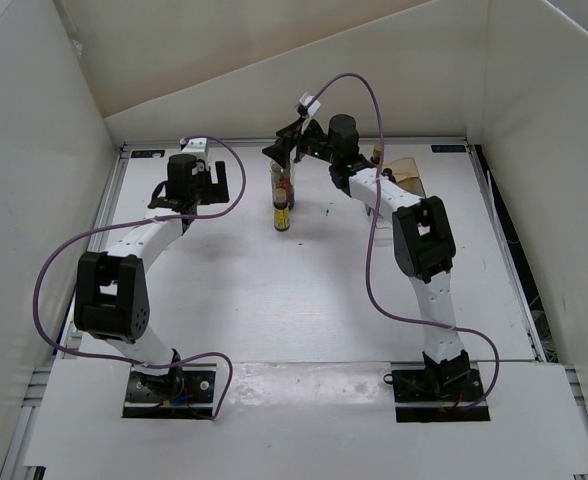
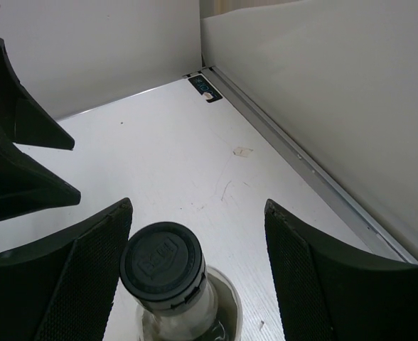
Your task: Organize the condiment bottles
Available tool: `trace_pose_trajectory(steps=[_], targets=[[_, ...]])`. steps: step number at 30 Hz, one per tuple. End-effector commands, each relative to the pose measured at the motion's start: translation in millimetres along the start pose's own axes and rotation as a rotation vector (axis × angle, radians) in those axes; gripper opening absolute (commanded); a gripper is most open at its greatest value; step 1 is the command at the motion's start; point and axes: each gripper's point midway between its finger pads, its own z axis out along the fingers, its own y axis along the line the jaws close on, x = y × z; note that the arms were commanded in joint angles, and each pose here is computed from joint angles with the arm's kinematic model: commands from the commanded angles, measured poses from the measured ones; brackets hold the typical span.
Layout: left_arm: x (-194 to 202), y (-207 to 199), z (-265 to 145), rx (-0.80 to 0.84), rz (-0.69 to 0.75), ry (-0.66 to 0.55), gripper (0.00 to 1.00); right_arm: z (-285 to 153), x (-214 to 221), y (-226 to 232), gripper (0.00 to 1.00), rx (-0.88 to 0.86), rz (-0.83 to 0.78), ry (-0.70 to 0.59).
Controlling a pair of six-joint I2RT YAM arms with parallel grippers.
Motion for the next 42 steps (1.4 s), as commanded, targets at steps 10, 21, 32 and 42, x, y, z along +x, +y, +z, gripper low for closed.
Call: trace_pose_trajectory(steps=[10,21,32,42], targets=[[-25.8,-1.2,-11.6,0.019,-0.017,-0.065,1.00,4.6,-12.3,5.5,0.61,-0.015,-0.039,-0.014],[-23.1,-3.0,-10.4,0.025,-0.026,-0.061,1.00,-5.1,-10.7,5.5,0.00,0.027,-0.075,0.009],[-25.3,-4.5,-13.4,0.030,-0.029,-0.067,1.00,-31.4,-58.3,-3.1,0.00,0.075,-0.173,-0.041],[-29.6,-13.6,-15.7,0.045,-0.024,-0.076,1.00,-77.6,-120.6,-15.6,0.00,0.140,-0.229,-0.124]])
